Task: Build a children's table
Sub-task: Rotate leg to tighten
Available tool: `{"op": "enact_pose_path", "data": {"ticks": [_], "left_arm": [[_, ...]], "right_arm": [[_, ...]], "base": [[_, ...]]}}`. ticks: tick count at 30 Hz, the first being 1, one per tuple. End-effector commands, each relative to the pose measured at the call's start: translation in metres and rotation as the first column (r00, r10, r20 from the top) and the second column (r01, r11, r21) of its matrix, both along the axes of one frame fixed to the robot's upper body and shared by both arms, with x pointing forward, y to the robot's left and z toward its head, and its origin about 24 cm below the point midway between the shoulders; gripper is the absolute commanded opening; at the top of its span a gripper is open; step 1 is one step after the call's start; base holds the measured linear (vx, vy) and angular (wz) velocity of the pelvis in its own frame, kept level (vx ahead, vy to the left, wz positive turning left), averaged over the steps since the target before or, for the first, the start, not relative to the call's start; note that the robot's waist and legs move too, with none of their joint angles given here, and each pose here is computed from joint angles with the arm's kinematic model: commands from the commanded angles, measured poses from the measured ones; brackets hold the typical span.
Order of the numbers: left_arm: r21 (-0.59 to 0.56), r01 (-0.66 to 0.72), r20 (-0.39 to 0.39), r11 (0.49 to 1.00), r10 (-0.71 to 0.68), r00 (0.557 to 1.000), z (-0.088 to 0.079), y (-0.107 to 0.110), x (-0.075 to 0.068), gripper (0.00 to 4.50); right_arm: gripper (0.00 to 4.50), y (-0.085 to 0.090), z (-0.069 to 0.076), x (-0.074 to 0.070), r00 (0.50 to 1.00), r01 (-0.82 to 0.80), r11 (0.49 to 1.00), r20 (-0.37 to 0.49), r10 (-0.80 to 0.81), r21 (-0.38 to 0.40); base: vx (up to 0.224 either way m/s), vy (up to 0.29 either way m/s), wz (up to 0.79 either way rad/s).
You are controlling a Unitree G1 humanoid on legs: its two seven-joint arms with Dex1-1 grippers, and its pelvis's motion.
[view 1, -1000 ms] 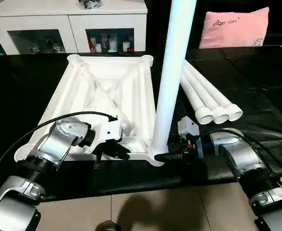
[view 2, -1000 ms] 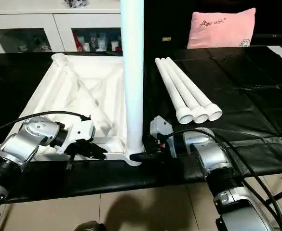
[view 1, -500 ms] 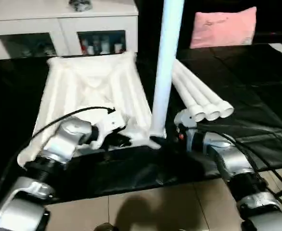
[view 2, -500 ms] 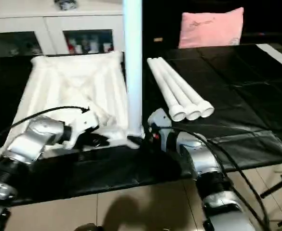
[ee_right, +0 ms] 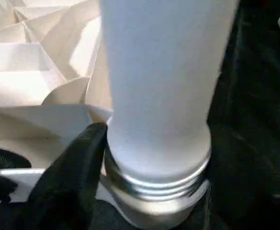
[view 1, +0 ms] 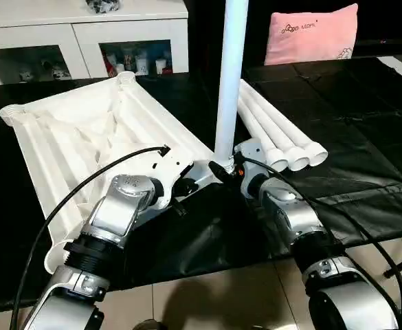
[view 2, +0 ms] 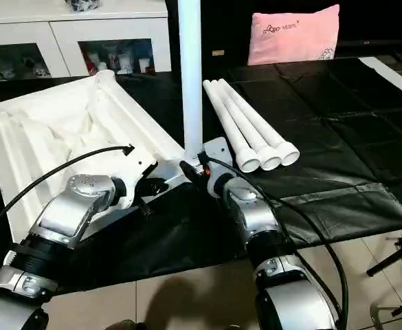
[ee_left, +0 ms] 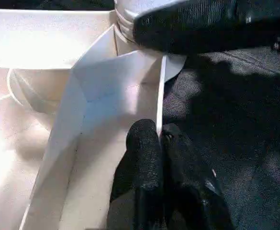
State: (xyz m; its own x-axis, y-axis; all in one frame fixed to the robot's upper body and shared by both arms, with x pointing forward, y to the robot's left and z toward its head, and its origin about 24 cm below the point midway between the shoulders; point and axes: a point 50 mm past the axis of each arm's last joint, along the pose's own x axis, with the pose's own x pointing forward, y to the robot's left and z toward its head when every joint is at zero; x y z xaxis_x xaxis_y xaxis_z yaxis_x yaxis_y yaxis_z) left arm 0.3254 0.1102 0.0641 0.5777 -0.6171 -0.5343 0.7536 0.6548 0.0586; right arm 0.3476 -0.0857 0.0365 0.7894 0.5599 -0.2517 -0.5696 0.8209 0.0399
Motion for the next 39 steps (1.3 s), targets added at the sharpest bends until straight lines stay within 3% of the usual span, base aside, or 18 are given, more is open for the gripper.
{"op": "enact_pose_path", "data": {"ticks": [1,7,11,15,21,25,29,32,37,39], "left_arm": [[-0.015,-0.017,0.115,1.000,0.018,0.993,0.025,-0.006,0.008,0.00],[0.033,-0.008,0.106,0.999,0.004,0.994,0.020,0.004,0.010,0.00],[0.064,0.122,0.121,0.990,-0.129,0.984,0.018,0.016,0.009,0.00],[0.088,0.206,0.099,0.975,-0.215,0.972,0.017,0.026,0.007,0.00],[0.125,0.411,0.056,0.903,-0.420,0.906,0.019,0.037,-0.001,0.00],[0.132,0.513,0.013,0.848,-0.519,0.855,0.018,0.040,-0.007,0.00],[0.141,0.626,-0.052,0.767,-0.626,0.778,0.016,0.042,-0.015,0.00],[0.147,0.664,-0.070,0.733,-0.662,0.746,0.016,0.040,-0.017,0.00],[0.148,0.675,-0.074,0.722,-0.673,0.736,0.016,0.039,-0.017,0.00],[0.148,0.686,-0.076,0.712,-0.684,0.726,0.017,0.038,-0.017,0.00]], "right_arm": [[3.64,0.011,-0.021,-0.013,0.994,-0.061,0.998,-0.091,0.060,-0.010],[4.21,-0.006,-0.006,-0.015,0.988,-0.152,0.987,0.021,0.151,0.042],[4.47,-0.038,0.005,-0.023,0.963,-0.260,0.965,0.082,0.256,0.038],[4.47,-0.054,0.012,-0.027,0.937,-0.341,0.939,0.097,0.337,0.032],[4.47,-0.076,0.022,-0.030,0.896,-0.438,0.899,0.074,0.438,-0.014],[4.47,-0.078,0.025,-0.032,0.863,-0.501,0.864,0.052,0.503,-0.040],[4.47,-0.073,0.026,-0.035,0.800,-0.597,0.797,0.017,0.600,-0.092],[4.47,-0.067,0.024,-0.039,0.743,-0.665,0.737,-0.012,0.669,-0.116],[4.47,-0.062,0.024,-0.040,0.714,-0.698,0.708,-0.024,0.700,-0.109],[4.12,-0.057,0.025,-0.040,0.686,-0.726,0.682,-0.033,0.726,-0.087]], "base": [[0.000,0.000,0.00],[0.000,0.000,0.00],[0.000,0.000,0.00],[0.000,0.000,0.00],[0.000,0.000,0.00],[0.000,0.000,0.00],[0.000,0.000,0.00],[0.000,0.000,0.00],[0.000,0.000,0.00],[0.000,0.000,0.00]]}}
